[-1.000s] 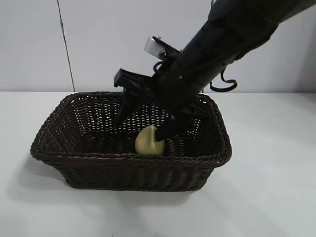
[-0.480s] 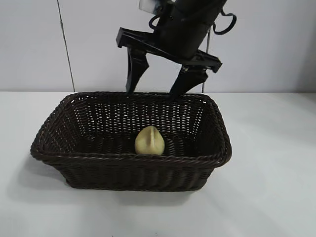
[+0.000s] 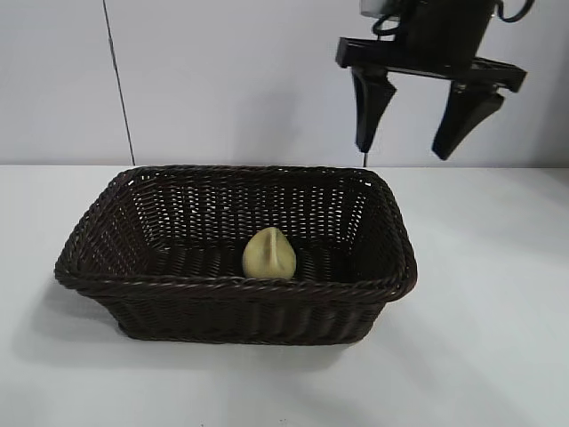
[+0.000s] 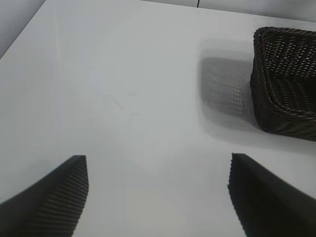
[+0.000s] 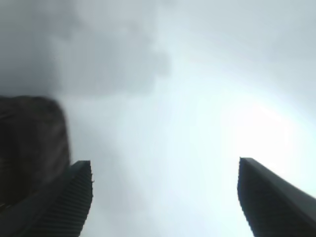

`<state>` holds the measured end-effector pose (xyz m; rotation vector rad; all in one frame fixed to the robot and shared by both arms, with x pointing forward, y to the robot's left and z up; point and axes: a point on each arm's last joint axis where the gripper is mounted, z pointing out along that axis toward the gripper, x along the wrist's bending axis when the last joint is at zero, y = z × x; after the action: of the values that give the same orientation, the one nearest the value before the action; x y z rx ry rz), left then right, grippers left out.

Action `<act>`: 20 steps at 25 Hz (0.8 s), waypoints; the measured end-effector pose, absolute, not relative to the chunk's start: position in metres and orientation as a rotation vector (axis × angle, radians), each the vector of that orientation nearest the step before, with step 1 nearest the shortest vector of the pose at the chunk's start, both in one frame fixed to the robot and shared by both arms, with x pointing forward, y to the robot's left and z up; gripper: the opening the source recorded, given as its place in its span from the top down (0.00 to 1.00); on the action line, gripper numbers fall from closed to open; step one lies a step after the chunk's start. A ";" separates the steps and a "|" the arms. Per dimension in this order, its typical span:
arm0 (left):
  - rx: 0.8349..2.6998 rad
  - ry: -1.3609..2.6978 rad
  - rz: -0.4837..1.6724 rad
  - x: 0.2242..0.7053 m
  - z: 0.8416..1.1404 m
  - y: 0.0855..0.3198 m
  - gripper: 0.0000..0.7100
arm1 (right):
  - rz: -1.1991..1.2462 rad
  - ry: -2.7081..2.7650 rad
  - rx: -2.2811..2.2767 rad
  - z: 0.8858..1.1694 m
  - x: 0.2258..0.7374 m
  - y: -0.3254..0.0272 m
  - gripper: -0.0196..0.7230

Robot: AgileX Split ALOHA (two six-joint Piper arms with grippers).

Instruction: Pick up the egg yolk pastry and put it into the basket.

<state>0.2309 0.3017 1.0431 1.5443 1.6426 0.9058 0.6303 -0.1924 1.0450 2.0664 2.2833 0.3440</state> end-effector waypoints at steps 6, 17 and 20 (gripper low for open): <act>1.544 1.643 0.906 0.231 1.043 0.302 0.20 | 0.255 2.097 2.159 1.045 0.642 -0.256 0.19; 1.544 1.643 0.906 0.231 1.043 0.302 0.20 | 0.155 2.027 2.240 1.036 0.627 -0.299 0.19; 1.544 1.643 0.906 0.231 1.043 0.302 0.20 | 0.088 2.065 2.262 1.026 0.606 -0.299 0.19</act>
<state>0.2309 0.3017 1.0431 1.5443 1.6426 0.9058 0.6061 -0.2989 1.0265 2.2623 2.0652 0.0879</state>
